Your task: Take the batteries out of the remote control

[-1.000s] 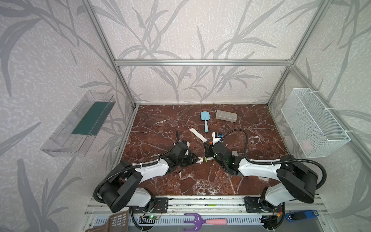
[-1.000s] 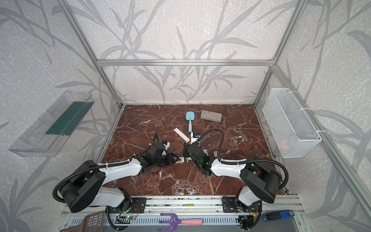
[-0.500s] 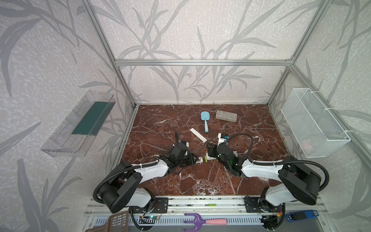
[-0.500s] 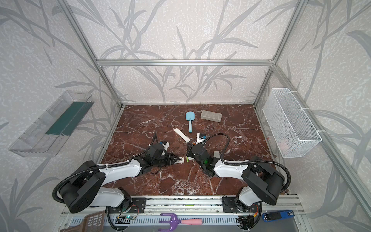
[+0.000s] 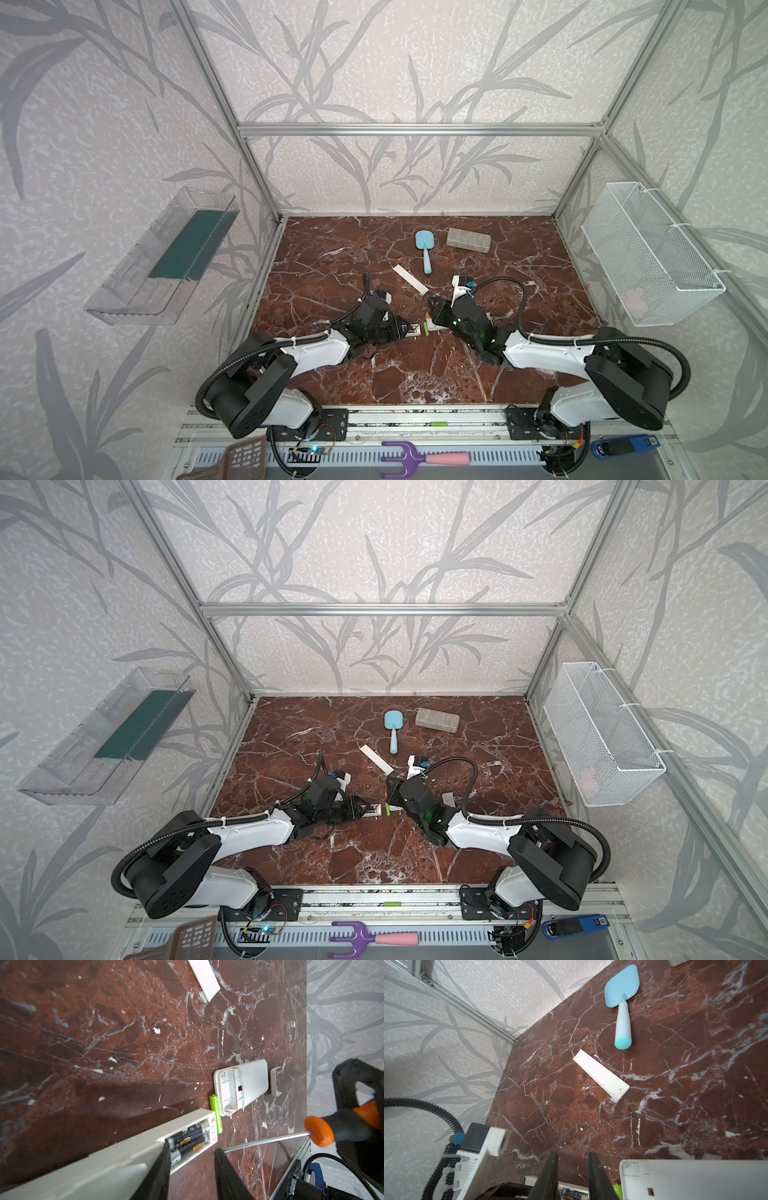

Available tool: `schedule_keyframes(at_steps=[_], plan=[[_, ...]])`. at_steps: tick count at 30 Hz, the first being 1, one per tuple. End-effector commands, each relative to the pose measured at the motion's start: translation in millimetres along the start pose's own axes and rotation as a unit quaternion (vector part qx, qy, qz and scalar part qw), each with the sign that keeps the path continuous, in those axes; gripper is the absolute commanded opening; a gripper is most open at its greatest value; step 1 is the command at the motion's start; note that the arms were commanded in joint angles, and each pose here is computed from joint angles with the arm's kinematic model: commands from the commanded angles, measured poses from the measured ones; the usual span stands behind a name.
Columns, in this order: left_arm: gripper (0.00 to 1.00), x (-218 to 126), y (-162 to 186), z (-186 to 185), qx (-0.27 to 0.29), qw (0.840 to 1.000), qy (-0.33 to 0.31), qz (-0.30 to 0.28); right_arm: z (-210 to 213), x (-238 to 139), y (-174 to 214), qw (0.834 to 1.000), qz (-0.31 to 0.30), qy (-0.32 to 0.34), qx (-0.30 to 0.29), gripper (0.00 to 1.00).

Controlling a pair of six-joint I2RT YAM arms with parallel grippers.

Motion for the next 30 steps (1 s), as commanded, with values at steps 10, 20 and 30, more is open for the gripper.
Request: schedule_keyframes(at_steps=[10, 20, 30], plan=[[0.39, 4.4, 19.6, 63.6, -0.033, 0.986, -0.162, 0.029, 16.1, -5.3, -16.3, 0.996, -0.014, 0.010, -0.082, 0.00], [0.39, 6.1, 20.2, 64.2, -0.034, 0.986, -0.162, 0.034, 22.9, 0.8, -17.0, 0.993, -0.019, 0.013, -0.112, 0.00], [0.39, 6.1, 20.4, 64.7, -0.033, 0.986, -0.162, 0.034, 29.4, 6.9, -18.4, 0.990, -0.023, 0.013, -0.136, 0.00]])
Point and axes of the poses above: each gripper's point midway between its finger pads, its own x axis out along the fingers, its own z axis along the line the jaws close on, y = z × x, the point moved 10 cm from there along -x, back along the fingers, and after that the axes turned 14 degrees about -x, right-handed, at the moved point
